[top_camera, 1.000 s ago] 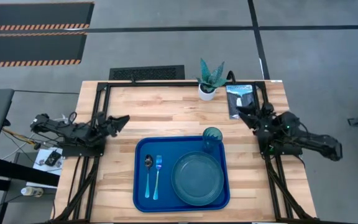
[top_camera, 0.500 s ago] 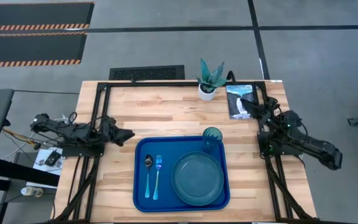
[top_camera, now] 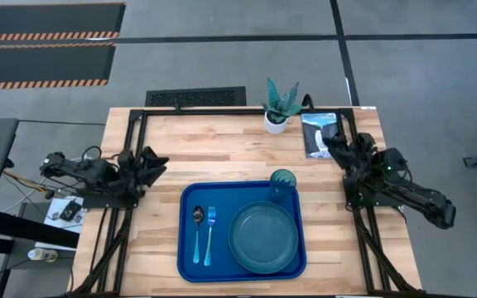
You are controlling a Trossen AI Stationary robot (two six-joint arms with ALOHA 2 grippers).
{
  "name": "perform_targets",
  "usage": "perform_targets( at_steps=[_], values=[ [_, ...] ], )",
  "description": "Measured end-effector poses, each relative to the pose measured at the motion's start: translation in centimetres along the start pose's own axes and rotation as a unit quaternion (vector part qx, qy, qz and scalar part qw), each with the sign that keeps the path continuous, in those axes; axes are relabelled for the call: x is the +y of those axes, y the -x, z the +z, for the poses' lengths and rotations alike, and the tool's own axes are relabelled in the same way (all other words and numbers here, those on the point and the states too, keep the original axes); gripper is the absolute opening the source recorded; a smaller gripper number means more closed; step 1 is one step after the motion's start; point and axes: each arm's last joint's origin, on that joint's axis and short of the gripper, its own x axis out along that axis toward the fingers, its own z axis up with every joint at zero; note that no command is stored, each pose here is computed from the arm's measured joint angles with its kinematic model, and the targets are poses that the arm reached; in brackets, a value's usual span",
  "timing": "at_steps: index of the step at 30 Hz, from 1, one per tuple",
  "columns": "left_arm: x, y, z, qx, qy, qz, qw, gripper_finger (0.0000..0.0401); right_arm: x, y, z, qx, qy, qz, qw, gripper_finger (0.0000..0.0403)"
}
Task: Pick and place plate/cup/fork/spoon on tray
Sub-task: Return to Home Position
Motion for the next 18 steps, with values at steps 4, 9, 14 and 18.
perform_targets(
  at_steps=[4, 9, 14, 18],
  values=[
    [0.3, 0.0, -0.5, 0.02, -0.089, 0.029, 0.995, 0.0179, 0.2, 0.0, -0.3, 0.032, 0.058, 0.035, 0.997, 0.0254],
    [1.4, 0.4, -2.4, 0.109, -0.131, 0.084, 0.982, 0.0179, -0.2, 0.0, -1.1, 0.075, 0.093, 0.03, 0.992, 0.0254],
    [1.6, 0.5, -3.0, 0.139, -0.134, 0.083, 0.978, 0.0179, -0.8, 0.2, -2.1, 0.122, 0.085, 0.0, 0.989, 0.0254],
    [1.6, 0.4, -2.9, 0.138, -0.149, 0.086, 0.975, 0.0179, -0.9, 0.2, -2.0, 0.116, 0.113, -0.009, 0.987, 0.0254]
  ],
)
